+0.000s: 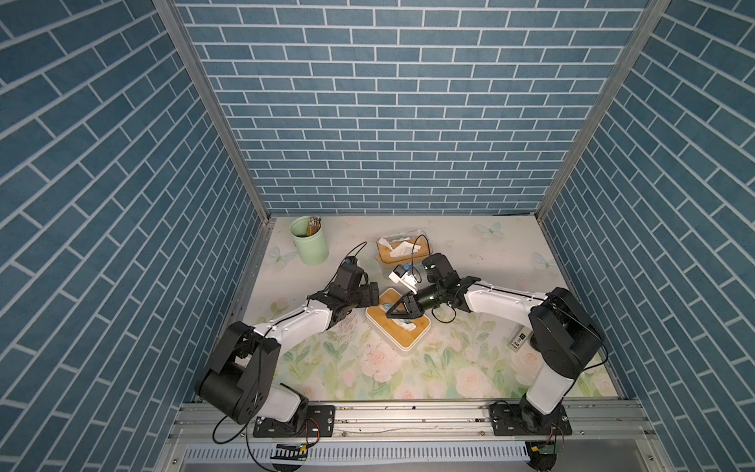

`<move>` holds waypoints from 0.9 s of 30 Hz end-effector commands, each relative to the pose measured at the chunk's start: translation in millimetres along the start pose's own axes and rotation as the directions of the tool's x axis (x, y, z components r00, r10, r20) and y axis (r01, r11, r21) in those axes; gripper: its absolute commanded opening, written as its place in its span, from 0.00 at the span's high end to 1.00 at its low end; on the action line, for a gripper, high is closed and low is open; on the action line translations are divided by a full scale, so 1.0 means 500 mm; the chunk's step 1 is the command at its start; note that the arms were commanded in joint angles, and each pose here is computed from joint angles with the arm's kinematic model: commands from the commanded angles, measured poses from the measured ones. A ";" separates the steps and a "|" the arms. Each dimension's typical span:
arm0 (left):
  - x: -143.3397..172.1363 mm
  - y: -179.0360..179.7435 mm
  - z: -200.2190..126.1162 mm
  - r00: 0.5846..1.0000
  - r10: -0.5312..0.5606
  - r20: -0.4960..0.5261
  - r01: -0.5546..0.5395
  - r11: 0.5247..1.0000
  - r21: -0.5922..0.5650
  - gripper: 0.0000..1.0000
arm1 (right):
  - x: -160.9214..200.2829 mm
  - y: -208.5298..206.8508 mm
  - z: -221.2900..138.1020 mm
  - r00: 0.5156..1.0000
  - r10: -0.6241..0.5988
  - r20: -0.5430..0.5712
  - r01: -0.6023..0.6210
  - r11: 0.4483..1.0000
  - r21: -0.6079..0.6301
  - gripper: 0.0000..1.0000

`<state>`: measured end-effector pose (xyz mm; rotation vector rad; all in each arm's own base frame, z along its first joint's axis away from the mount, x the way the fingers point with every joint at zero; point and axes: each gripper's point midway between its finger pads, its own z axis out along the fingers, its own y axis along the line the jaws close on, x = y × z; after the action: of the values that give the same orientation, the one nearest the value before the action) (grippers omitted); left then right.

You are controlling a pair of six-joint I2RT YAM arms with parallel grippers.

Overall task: Put the tissue paper into the tissue box
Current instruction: Pull the paper towel from the tissue box.

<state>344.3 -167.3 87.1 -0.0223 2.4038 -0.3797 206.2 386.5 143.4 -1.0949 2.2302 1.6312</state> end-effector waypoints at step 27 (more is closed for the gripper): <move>0.015 0.012 -0.003 1.000 0.020 -0.012 -0.020 1.000 0.011 0.06 | 0.014 -0.076 0.029 0.994 0.107 -0.016 -0.098 0.951 0.295 0.87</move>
<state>339.7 -163.5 84.7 -0.0043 2.4118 -0.3836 219.0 380.8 99.6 -0.9562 2.5160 1.2102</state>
